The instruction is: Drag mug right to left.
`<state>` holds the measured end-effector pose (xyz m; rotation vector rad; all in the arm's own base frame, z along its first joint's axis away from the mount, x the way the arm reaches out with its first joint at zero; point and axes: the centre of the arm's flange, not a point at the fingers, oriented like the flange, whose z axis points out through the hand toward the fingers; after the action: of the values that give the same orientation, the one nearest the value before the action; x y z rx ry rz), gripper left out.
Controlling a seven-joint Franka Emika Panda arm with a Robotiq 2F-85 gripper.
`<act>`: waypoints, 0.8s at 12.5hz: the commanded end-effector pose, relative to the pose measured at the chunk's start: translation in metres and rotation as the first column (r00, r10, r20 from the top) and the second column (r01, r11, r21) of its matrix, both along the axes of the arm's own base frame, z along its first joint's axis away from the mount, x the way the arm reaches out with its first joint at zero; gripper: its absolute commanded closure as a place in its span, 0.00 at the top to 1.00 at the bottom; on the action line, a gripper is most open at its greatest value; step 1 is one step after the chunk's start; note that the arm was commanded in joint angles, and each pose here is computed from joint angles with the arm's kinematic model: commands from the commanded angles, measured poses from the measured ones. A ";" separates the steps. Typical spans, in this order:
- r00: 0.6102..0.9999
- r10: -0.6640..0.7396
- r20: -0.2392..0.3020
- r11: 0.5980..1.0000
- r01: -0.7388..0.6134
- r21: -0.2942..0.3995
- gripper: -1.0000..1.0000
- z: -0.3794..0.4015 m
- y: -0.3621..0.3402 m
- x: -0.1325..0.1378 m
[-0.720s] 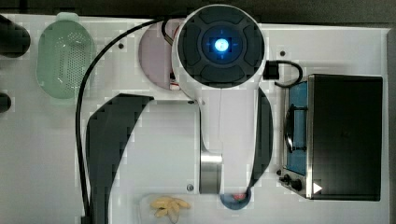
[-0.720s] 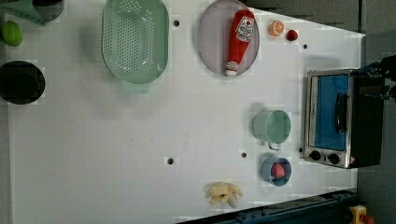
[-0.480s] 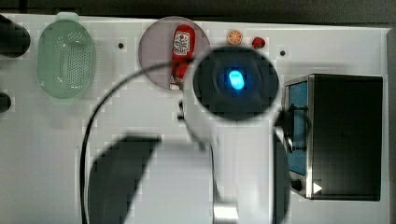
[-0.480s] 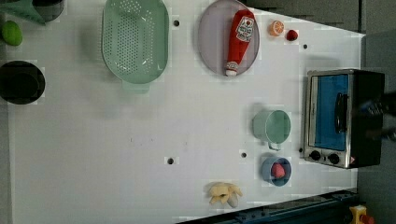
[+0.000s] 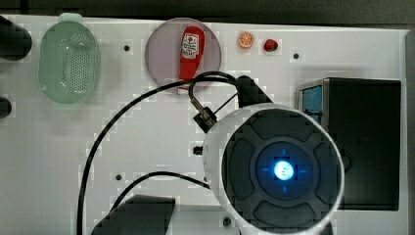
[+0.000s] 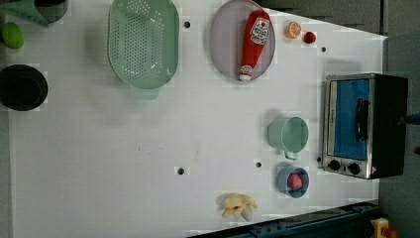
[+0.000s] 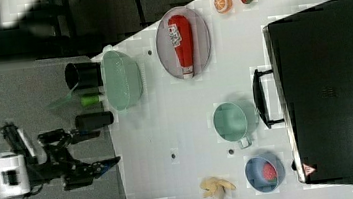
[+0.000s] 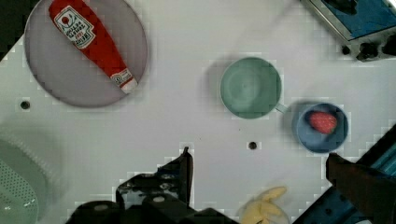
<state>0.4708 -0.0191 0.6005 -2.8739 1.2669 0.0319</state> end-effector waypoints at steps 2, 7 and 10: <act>0.976 0.183 -0.122 0.983 -0.180 0.029 1.00 -0.112 0.008 0.009; 0.782 0.618 -0.078 0.786 -0.613 0.077 1.00 -0.216 0.009 0.010; 0.714 0.694 -0.090 0.720 -0.686 0.107 1.00 -0.268 0.008 0.013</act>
<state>0.4773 -0.0123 0.3106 -3.1085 0.3323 0.3622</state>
